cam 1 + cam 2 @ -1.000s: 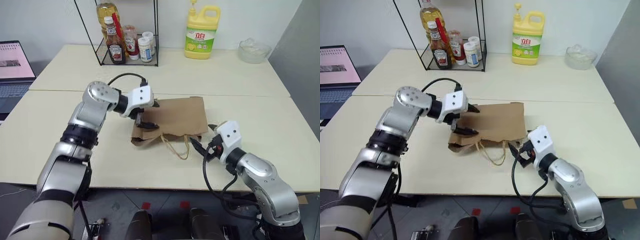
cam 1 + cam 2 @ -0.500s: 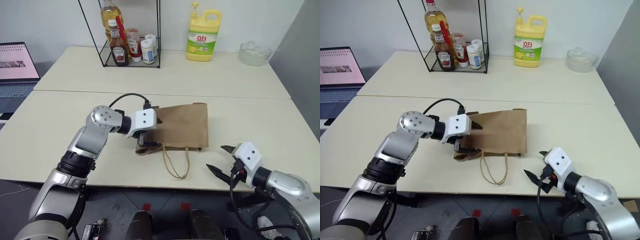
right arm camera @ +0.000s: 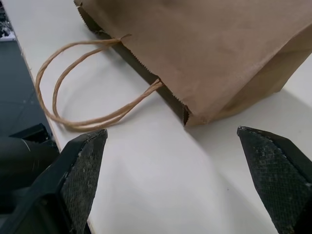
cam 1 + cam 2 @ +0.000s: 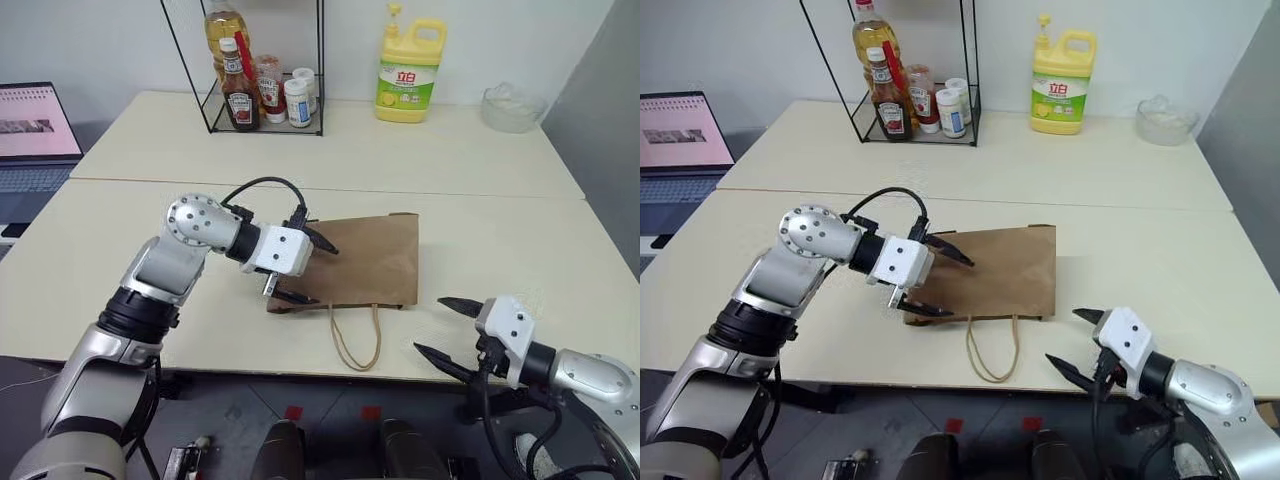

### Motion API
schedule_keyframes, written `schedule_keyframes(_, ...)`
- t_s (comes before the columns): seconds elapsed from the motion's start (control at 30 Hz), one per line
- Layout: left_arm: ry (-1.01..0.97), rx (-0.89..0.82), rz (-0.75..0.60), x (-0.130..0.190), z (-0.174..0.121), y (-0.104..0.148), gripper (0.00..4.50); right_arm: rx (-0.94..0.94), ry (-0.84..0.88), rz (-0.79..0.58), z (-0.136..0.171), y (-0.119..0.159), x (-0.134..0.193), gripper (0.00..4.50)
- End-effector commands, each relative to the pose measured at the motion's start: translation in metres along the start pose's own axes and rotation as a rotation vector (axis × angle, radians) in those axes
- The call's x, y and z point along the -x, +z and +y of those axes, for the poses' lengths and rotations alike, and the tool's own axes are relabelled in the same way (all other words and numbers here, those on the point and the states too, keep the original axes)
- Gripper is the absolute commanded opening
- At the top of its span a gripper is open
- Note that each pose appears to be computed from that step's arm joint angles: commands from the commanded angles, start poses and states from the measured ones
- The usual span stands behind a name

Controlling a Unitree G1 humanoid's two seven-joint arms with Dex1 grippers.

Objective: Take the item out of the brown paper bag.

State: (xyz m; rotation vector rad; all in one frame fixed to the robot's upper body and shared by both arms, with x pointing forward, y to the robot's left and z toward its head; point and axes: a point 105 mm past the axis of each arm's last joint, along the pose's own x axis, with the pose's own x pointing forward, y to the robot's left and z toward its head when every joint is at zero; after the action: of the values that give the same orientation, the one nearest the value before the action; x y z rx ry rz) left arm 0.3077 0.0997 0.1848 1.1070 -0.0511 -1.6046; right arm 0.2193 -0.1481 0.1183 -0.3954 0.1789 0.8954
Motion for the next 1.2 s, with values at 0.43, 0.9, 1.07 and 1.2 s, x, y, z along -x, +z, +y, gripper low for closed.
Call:
schedule_keyframes(0.43,-0.031,-0.213,-0.018,-0.037,-0.024,-0.008,4.50,0.043,-0.025,-0.042,-0.003,0.008,-0.001,4.48)
schedule_keyframes(0.9,0.009,-0.230,-0.104,-0.055,-0.034,0.004,4.50,0.029,-0.054,-0.027,-0.003,0.005,-0.001,4.48)
schedule_keyframes(1.07,0.053,-0.194,-0.127,-0.060,-0.031,0.006,4.50,0.029,-0.059,-0.021,-0.004,0.004,0.000,4.48)
schedule_keyframes(1.2,0.079,-0.081,-0.175,-0.056,-0.024,0.013,4.50,0.027,-0.060,-0.014,-0.005,0.003,0.001,4.48)
